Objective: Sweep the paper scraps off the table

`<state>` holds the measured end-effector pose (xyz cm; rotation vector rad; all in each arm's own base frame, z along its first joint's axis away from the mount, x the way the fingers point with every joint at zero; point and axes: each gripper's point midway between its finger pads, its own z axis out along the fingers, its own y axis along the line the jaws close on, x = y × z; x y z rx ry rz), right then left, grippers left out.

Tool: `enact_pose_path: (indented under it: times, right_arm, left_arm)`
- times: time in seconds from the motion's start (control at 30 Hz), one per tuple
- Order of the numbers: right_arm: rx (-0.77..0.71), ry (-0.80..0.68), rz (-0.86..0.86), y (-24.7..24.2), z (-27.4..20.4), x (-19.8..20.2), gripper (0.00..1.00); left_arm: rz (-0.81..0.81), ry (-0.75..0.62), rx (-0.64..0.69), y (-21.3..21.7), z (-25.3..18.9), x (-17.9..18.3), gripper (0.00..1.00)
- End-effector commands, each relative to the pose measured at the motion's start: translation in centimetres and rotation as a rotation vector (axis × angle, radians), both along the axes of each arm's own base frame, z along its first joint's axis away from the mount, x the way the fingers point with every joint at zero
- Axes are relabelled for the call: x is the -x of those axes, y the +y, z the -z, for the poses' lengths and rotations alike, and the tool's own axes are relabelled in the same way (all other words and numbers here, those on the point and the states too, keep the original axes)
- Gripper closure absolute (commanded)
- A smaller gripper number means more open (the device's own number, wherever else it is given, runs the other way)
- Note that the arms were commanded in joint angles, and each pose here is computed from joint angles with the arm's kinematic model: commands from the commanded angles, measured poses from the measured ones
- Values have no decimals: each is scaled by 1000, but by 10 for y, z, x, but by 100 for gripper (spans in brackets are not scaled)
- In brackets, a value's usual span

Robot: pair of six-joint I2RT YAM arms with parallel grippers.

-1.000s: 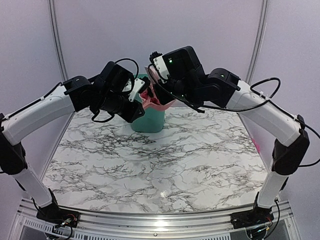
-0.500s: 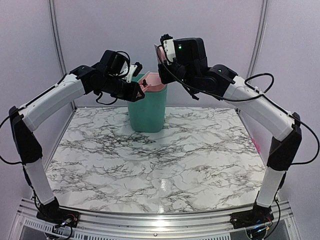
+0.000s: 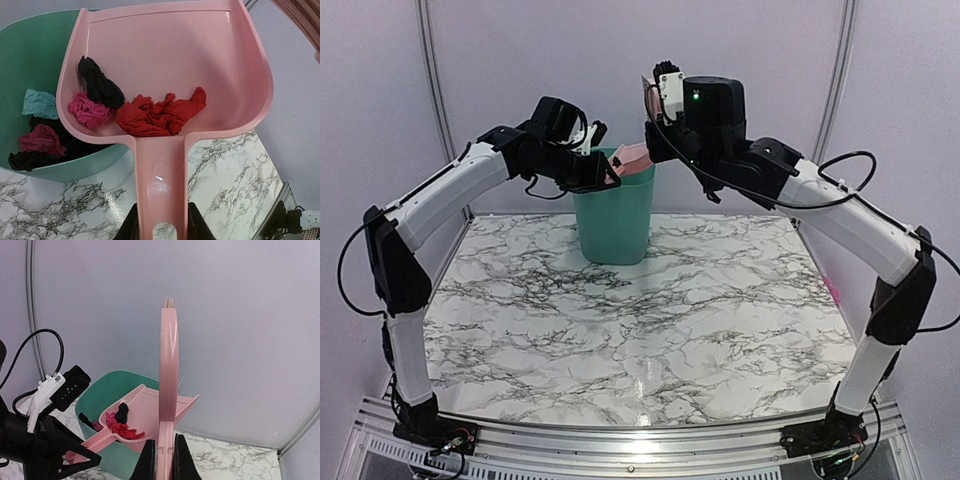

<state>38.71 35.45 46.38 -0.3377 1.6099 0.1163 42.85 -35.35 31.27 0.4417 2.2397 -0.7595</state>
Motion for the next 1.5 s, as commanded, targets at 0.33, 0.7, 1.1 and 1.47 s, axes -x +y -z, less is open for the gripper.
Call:
enact_pose_path:
  times: [0.33,0.7,1.1,1.47]
  right_arm:
    - [-162,-102,44,-40,-48,19,100]
    - [-217,-98,48,-57,-49,32,100]
    - [-236,-117,75,-74,-53,40,100]
    - [-227,-99,77,-78,-45,42,100]
  left_arm:
    - [-43,46,150,-4,-19,-16,100]
    - [-107,105,347,-3,-50,-16,100]
    - [-94,224,837,1,-112,-21,100]
    - [-77,448,1175,-3,-136,-29,100]
